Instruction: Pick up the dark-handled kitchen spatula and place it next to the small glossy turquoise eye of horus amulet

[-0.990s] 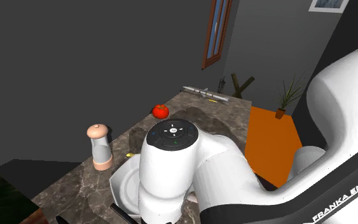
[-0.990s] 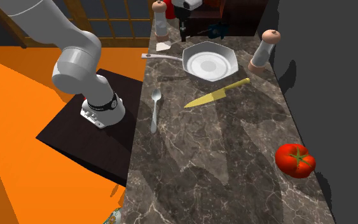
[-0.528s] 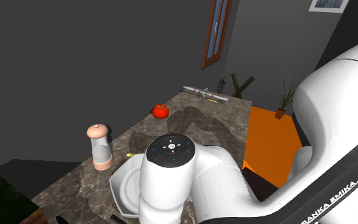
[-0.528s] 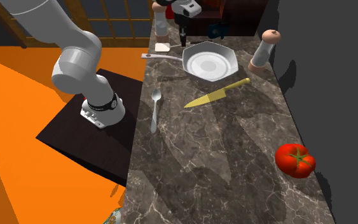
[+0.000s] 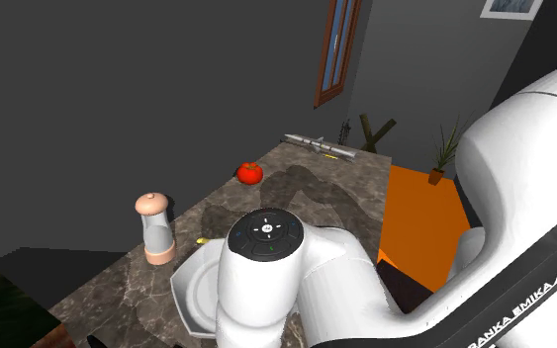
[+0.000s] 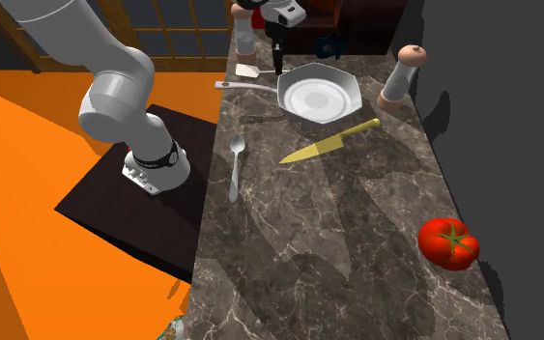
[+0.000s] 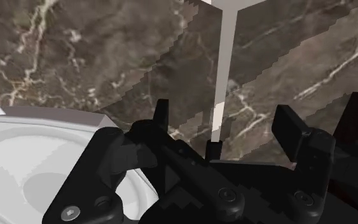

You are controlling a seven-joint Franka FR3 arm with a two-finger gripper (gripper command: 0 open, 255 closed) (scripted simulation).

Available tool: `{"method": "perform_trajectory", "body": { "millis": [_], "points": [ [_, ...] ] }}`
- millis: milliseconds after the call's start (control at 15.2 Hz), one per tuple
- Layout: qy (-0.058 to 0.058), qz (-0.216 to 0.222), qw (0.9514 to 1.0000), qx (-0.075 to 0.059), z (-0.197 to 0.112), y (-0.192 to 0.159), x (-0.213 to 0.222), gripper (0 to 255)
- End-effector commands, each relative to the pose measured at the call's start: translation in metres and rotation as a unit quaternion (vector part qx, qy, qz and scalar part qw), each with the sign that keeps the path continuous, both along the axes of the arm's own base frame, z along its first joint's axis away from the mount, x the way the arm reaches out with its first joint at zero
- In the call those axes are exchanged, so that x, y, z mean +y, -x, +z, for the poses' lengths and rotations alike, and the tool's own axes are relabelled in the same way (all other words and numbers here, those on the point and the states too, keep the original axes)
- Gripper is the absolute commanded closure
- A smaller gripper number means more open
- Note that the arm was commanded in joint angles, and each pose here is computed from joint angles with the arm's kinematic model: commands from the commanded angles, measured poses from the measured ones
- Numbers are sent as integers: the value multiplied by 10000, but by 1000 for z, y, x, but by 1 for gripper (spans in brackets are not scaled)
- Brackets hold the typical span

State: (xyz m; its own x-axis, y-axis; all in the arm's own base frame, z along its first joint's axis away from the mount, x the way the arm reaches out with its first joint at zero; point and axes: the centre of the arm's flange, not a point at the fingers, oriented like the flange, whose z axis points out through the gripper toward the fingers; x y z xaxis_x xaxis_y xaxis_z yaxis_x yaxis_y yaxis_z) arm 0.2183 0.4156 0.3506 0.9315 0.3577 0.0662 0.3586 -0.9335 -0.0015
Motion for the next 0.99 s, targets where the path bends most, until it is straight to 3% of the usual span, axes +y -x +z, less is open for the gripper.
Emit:
{"method": "perform_trajectory", "body": {
  "millis": [0, 132, 396, 924],
  "points": [
    [0, 0, 10000, 0, 0, 0, 0, 0],
    [0, 0, 10000, 0, 0, 0, 0, 0],
    [0, 0, 10000, 0, 50, 3, -1, 0],
    [0, 0, 10000, 0, 50, 3, -1, 0]
  ]
}}
